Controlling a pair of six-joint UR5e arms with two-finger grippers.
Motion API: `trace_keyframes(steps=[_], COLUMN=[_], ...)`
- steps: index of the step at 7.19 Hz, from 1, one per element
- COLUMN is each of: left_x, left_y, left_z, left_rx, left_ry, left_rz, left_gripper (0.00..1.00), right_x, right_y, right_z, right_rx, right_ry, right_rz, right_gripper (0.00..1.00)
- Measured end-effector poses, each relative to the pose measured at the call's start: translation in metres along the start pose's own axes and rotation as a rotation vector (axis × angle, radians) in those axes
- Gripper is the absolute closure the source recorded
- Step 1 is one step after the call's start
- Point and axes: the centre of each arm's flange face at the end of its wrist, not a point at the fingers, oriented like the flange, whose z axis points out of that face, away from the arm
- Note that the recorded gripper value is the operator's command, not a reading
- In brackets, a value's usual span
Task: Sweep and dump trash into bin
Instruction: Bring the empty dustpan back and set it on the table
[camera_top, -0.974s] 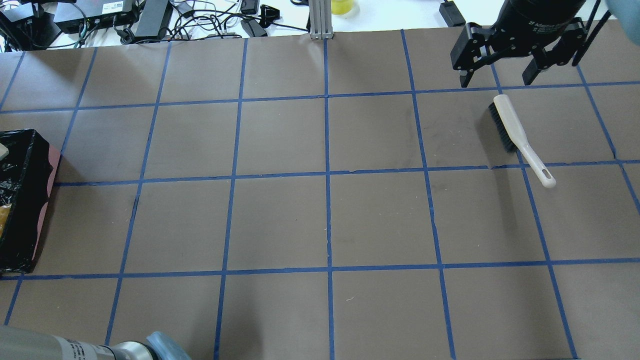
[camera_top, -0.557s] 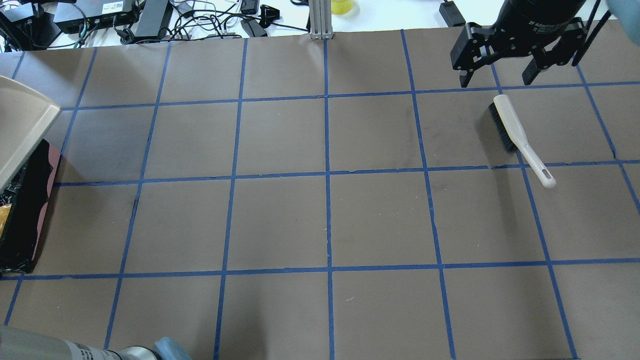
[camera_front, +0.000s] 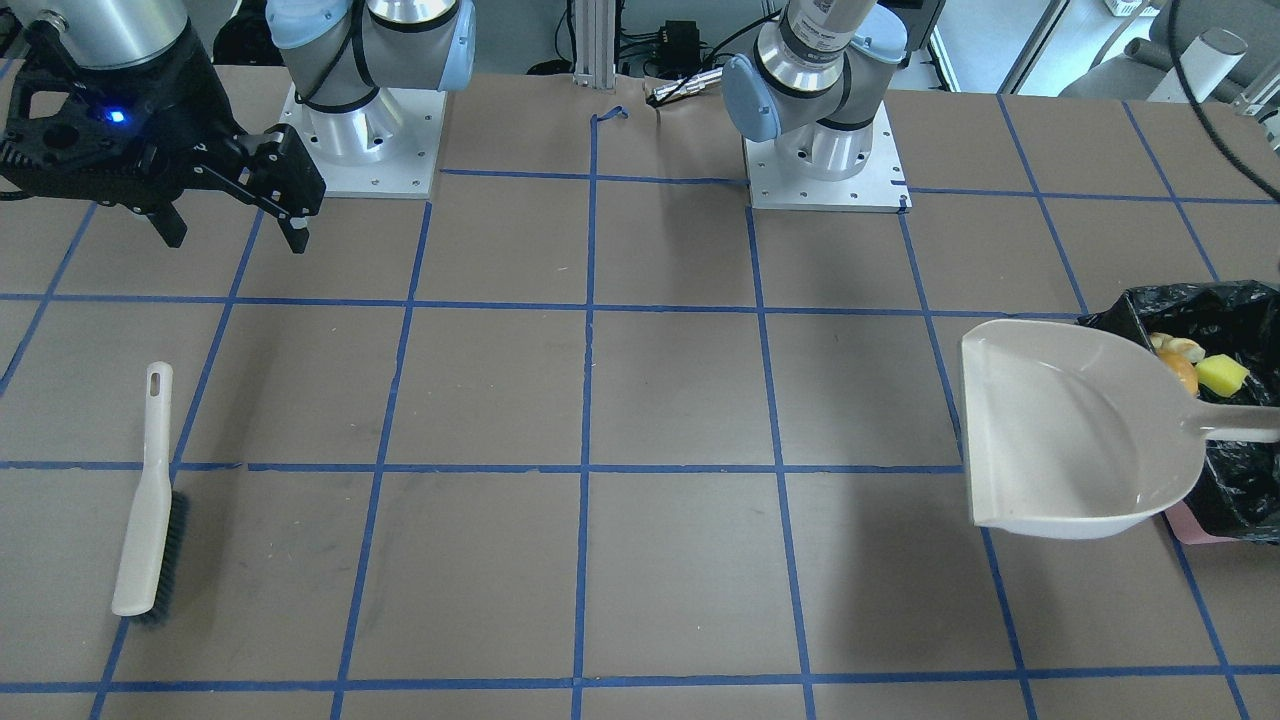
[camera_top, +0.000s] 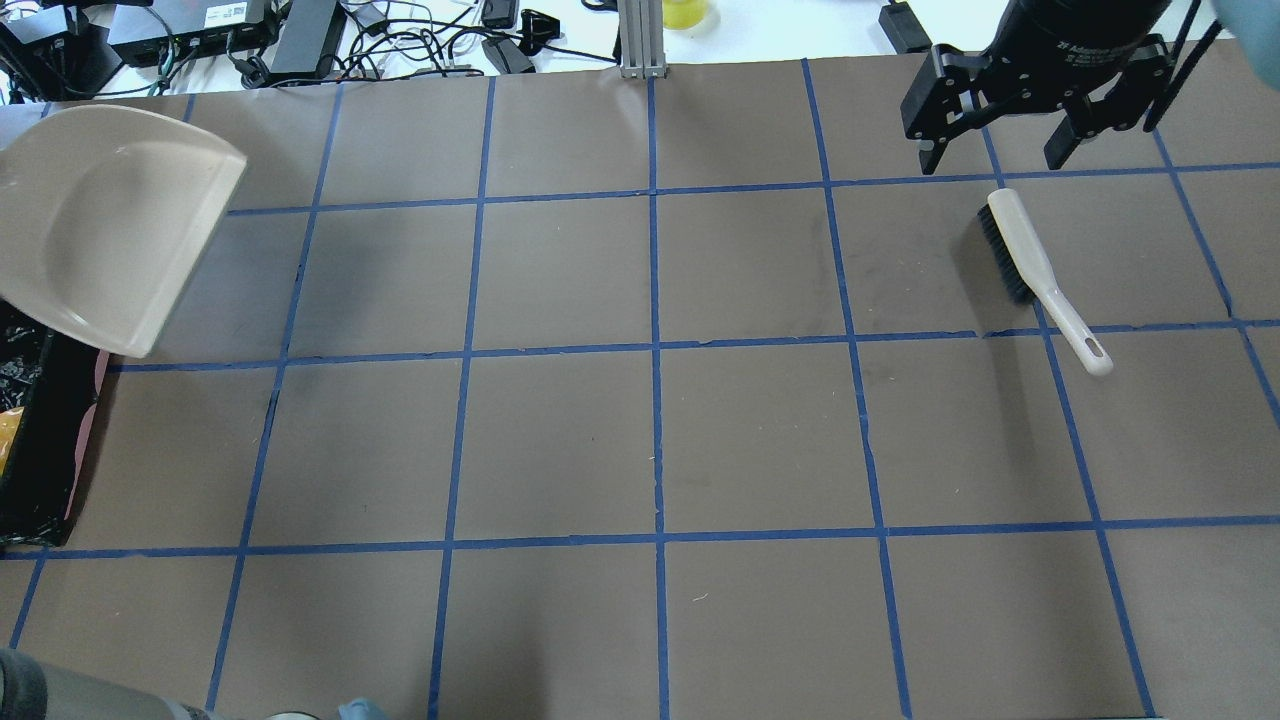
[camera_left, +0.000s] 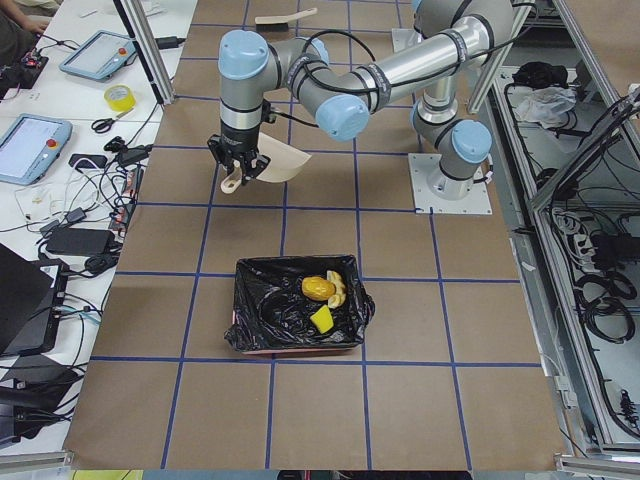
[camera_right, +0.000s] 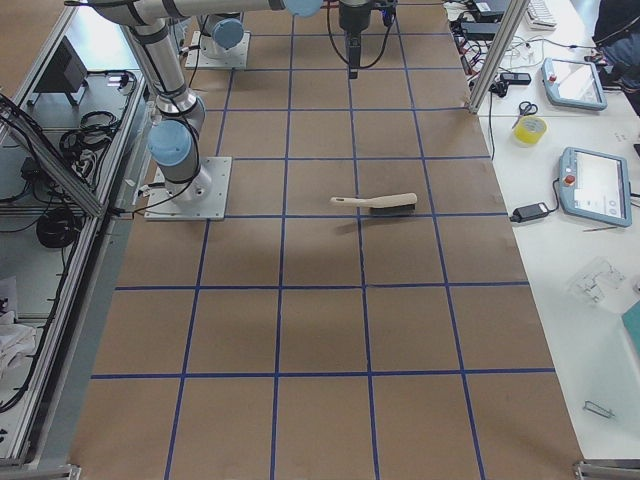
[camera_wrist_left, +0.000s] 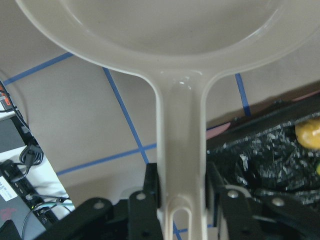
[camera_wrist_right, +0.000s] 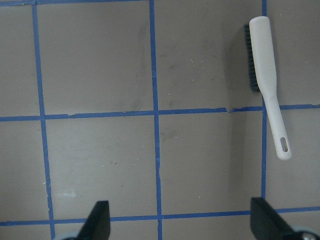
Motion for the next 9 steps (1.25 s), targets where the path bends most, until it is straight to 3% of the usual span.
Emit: trace_keyframes(steps=[4, 7, 9], left_x=[-0.069, -0.095, -0.101], left_y=[-0.091, -0.134, -0.151], left_z=[0.101, 0.172, 0.2], left_rx=[0.056, 0.062, 0.042], left_ry=[0.111, 0.192, 0.22], left_rz=[-0.313, -0.304, -0.202], left_gripper=[1.0, 1.0, 1.0], right_x=[0.0, -0.001, -0.001], right_y=[0.0, 0.0, 0.0], right_z=[0.0, 0.001, 0.001], right_rx=[0.0, -0.002, -0.002], right_ry=[-0.001, -0.006, -0.008], right_rz=[-0.001, 0.003, 0.003], right_gripper=[0.0, 0.0, 0.0])
